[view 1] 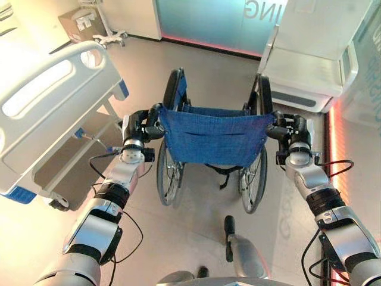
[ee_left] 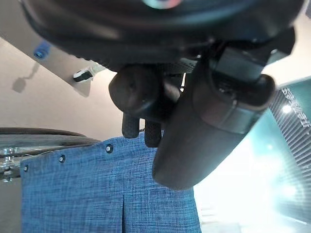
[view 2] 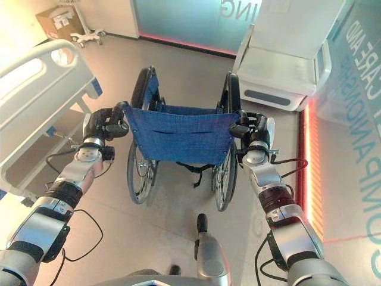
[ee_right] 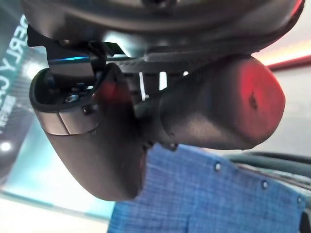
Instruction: Push the wheelchair next to the bed
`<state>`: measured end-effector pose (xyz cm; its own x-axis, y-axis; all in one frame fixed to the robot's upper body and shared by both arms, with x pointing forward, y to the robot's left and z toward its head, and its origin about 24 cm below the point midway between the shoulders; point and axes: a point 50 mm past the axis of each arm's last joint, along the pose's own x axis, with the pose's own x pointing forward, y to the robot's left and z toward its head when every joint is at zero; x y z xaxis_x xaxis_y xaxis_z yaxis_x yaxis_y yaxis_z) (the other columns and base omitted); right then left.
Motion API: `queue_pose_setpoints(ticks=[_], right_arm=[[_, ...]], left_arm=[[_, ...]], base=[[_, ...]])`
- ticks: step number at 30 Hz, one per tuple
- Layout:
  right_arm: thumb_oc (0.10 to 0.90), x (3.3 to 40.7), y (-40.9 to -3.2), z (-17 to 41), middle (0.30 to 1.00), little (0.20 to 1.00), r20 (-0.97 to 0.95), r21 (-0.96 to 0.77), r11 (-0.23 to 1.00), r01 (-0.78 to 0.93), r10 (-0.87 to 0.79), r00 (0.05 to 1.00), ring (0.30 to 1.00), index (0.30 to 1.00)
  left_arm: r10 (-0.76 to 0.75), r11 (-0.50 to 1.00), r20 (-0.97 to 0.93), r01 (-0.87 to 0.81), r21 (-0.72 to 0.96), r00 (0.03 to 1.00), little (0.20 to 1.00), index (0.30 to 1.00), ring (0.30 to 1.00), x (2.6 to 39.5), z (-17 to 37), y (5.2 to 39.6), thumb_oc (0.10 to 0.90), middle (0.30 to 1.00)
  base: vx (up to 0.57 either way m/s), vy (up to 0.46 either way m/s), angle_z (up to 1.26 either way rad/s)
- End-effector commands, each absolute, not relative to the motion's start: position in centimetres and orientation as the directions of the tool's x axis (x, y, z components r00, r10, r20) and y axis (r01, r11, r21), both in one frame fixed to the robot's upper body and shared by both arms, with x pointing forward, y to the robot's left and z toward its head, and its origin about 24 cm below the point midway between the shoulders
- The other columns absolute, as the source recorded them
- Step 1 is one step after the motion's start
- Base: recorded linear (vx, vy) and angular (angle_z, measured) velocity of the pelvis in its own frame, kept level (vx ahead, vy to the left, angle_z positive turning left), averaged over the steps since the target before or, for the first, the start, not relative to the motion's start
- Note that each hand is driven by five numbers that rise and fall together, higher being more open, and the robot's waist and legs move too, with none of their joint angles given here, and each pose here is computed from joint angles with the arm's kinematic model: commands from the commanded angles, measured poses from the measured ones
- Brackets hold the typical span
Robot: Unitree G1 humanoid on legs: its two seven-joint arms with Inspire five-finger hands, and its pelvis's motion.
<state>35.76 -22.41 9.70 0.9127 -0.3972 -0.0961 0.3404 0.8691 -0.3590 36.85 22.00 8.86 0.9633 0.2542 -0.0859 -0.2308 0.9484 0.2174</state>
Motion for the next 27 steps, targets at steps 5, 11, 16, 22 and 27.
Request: queue_pose_setpoints(ticks=[5,11,16,22,27], right_arm=[[0.400,35.7,-22.5,9.8,0.300,0.300,-0.096,-0.397,0.909,0.125,-0.176,0.980,0.300,0.300],[0.400,35.8,-22.1,9.6,0.300,0.300,-0.092,-0.398,0.909,0.123,-0.173,0.981,0.300,0.300],[0.400,36.5,-19.8,10.3,0.300,0.300,-0.070,-0.410,0.907,0.092,-0.132,0.989,0.300,0.300],[0.400,36.4,-20.0,10.0,0.300,0.300,-0.083,-0.407,0.912,0.058,-0.100,0.991,0.300,0.300],[0.400,35.1,-20.4,8.1,0.300,0.300,-0.100,-0.372,0.925,0.082,-0.128,0.987,0.300,0.300]], left_arm=[[0.165,0.960,0.114,-0.186,0.209,0.980,0.300,0.300,0.300,36.1,10.9,21.1,0.400,0.300],[0.169,0.963,0.129,-0.192,0.190,0.977,0.300,0.300,0.300,35.4,10.4,21.3,0.400,0.300],[0.203,0.959,0.129,-0.224,0.174,0.971,0.300,0.300,0.300,34.6,9.6,21.2,0.400,0.300],[0.233,0.950,0.106,-0.249,0.187,0.967,0.300,0.300,0.300,33.7,9.0,22.6,0.400,0.300],[0.180,0.940,0.085,-0.197,0.280,0.980,0.300,0.300,0.300,33.6,9.0,22.5,0.400,0.300]], base=[[0.40,-0.326,0.33],[0.40,-0.207,0.03],[0.42,-0.008,-0.43],[0.48,0.090,-0.47],[0.53,0.103,-0.11]])
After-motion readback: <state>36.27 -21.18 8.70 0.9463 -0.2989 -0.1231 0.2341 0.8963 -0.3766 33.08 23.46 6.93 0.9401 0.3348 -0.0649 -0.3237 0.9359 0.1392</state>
